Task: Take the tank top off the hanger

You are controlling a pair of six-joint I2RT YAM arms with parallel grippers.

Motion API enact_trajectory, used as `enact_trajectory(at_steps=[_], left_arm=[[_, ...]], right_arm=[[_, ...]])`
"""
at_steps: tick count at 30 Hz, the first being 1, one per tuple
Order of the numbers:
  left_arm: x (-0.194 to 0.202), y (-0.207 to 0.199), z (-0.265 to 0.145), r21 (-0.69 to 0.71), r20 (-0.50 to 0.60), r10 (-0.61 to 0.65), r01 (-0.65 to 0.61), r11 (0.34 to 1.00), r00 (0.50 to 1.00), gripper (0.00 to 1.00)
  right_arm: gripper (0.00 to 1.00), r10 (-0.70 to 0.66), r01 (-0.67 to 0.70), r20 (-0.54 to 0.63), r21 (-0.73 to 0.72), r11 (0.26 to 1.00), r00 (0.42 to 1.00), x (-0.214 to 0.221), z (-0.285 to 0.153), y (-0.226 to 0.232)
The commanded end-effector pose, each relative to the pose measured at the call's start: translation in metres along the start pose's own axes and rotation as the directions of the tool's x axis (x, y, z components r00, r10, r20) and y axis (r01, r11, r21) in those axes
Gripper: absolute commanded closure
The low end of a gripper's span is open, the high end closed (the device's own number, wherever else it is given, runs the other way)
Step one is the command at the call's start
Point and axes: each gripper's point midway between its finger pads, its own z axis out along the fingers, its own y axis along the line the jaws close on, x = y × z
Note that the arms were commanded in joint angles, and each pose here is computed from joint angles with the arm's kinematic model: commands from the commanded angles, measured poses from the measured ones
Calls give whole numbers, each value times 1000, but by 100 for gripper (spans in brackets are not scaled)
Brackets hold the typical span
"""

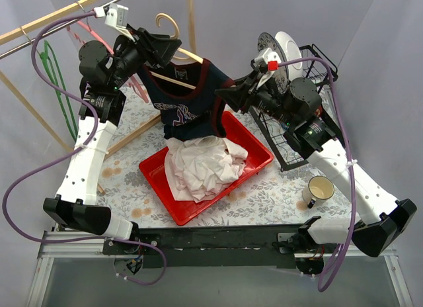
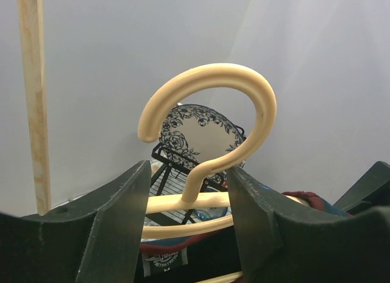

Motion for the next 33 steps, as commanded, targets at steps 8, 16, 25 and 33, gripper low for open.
enact_trajectory(at_steps=[8,16,25,33], left_arm=[[10,4,5,-37,-2,5,-5,999,1000,63],[17,14,5,-77,1,44,-44,996,999,78],[9,2,-1,-35,39,47,-45,998,998,100],[-11,0,-8,-68,132,24,-15,998,991,100]], right_arm=[[99,-95,102,191,-30,994,977,-63,2,12],[99,-125,141,193,-73,987,973,-64,2,20],[99,-132,148,175,-80,986,976,-52,1,19],[48,-86,91,116,-42,995,990,-21,-9,13]])
